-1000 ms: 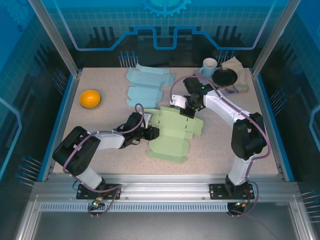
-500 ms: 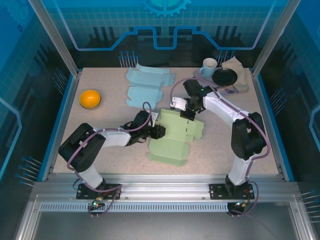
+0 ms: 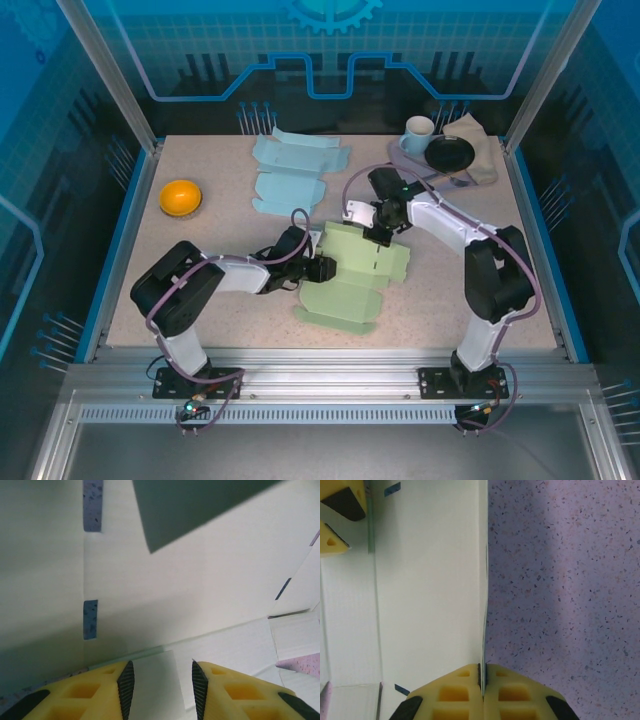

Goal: Fold the paper box

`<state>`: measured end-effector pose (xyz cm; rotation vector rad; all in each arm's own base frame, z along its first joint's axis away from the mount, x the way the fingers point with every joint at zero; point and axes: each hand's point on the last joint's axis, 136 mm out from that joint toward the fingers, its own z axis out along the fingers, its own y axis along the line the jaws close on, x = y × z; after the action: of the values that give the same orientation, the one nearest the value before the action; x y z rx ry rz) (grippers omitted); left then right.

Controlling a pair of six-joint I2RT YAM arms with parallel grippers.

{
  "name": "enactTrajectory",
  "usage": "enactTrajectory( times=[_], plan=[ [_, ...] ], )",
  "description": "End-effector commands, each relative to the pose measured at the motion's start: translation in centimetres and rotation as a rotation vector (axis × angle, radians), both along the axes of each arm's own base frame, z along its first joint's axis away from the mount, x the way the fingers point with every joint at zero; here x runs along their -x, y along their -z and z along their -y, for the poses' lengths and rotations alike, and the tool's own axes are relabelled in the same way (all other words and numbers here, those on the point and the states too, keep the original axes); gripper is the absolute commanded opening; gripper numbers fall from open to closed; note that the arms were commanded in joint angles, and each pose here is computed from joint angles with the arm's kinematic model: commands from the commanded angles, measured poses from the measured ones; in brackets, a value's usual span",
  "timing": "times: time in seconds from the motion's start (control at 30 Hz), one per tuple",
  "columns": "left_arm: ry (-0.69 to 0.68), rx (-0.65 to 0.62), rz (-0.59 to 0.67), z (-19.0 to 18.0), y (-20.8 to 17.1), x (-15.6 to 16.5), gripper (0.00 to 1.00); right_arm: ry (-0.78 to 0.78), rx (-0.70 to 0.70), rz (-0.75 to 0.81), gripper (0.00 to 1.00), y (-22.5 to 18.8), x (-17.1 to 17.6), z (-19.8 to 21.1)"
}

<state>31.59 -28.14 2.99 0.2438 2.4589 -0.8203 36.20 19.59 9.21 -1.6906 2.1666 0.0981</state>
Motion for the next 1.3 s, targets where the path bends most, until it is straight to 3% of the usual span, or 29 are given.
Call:
enactTrajectory(
  times=[0.0, 0.2, 0.3, 0.43, 0.53, 0.77, 1.03, 1.27],
  plan=[
    [0.015, -0.046, 0.04, -0.9, -2.2, 0.0, 0.41, -0.024, -0.029, 0.077, 0.0, -1.5, 0.1, -0.5],
    [0.036, 0.0, 0.203, -4.2, -10.2, 0.3, 0.42, -0.095, -0.025, 0.298, 0.0, -3.4, -0.9, -0.7],
    [0.023, -0.036, 0.313, -6.8, -11.9, 1.3, 0.42, -0.152, -0.015, 0.41, 0.0, -4.0, -1.1, -1.2],
    [-0.079, -0.116, 0.34, -11.3, -11.0, 1.4, 0.4, -0.226, -0.04, 0.658, 0.0, -5.7, -1.4, -2.5],
    [-0.17, -0.119, 0.335, -13.8, -10.5, 1.2, 0.36, -0.266, 0.02, 0.806, 0.0, -5.5, -1.4, -2.6],
    [-0.234, -0.111, 0.394, -15.2, -10.7, 0.9, 0.35, -0.238, 0.139, 1.135, 0.0, -6.8, -2.1, -2.2],
    [-0.321, -0.101, 0.401, -17.1, -11.1, 0.0, 0.35, -0.284, 0.071, 1.23, 0.0, -8.8, 0.0, -3.0],
    [-0.372, -0.226, 0.317, -18.2, -10.3, -2.6, 0.31, -0.347, 0.065, 1.233, 0.0, -7.7, 1.1, -4.4]
  ],
)
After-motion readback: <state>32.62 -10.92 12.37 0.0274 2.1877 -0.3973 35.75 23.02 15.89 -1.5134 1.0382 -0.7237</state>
